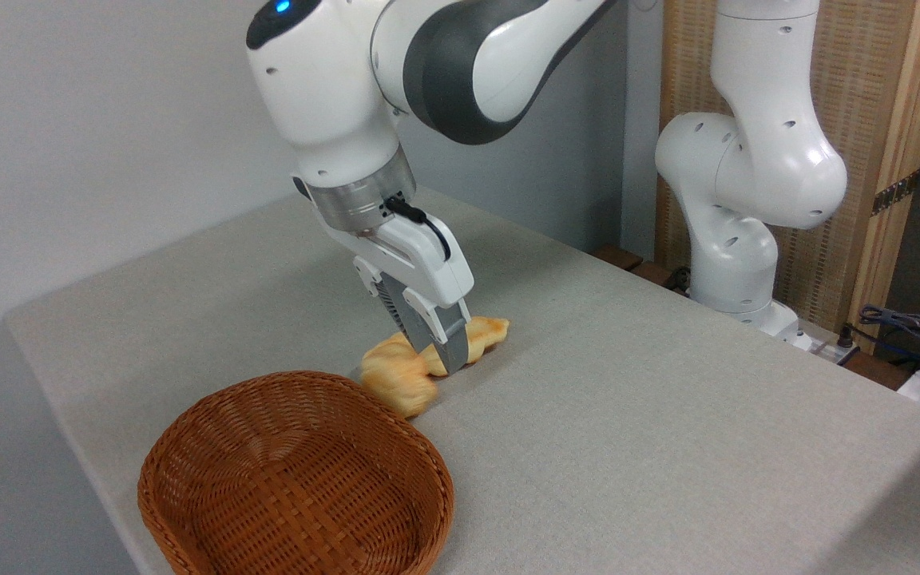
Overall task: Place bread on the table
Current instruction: 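Lower the bread roll onto the table beside the flat bread and release, then raise the open gripper away from the bread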
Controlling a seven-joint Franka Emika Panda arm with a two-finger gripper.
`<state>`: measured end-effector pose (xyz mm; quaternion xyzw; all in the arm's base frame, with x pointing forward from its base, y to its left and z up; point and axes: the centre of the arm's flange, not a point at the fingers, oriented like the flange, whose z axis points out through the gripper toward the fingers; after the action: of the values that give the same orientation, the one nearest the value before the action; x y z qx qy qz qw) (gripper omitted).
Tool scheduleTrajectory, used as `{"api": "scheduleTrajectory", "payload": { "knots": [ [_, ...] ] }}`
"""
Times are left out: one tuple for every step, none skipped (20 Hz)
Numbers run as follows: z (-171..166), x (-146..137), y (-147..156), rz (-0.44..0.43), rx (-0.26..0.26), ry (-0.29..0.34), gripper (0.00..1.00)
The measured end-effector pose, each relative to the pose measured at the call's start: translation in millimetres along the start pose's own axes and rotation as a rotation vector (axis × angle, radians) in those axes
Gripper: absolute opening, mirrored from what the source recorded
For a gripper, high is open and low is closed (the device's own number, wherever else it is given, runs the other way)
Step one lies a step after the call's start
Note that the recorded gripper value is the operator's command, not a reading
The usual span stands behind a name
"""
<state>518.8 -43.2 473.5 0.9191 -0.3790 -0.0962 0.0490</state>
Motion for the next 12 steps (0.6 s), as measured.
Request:
{"api": "scheduleTrajectory", "payload": {
  "knots": [
    [2,0,1,0.004,-0.002,-0.003,0.74],
    [2,1,2,0.009,-0.002,-0.004,0.84],
    [2,2,3,0.012,-0.001,-0.003,1.0],
    [1,2,4,0.014,0.0,-0.002,1.0],
    [0,2,5,0.016,0.002,-0.001,1.0],
    [-1,4,7,0.02,0.007,0.005,1.0],
    [-4,7,10,0.029,0.019,0.016,1.0],
    [-8,11,14,0.04,0.035,0.031,1.0],
    [-12,15,17,0.049,0.049,0.045,1.0],
    [-21,18,20,0.056,0.067,0.065,1.0],
    [-34,21,23,0.064,0.089,0.09,1.0],
    [-51,23,26,0.07,0.112,0.117,1.0]
  ]
}}
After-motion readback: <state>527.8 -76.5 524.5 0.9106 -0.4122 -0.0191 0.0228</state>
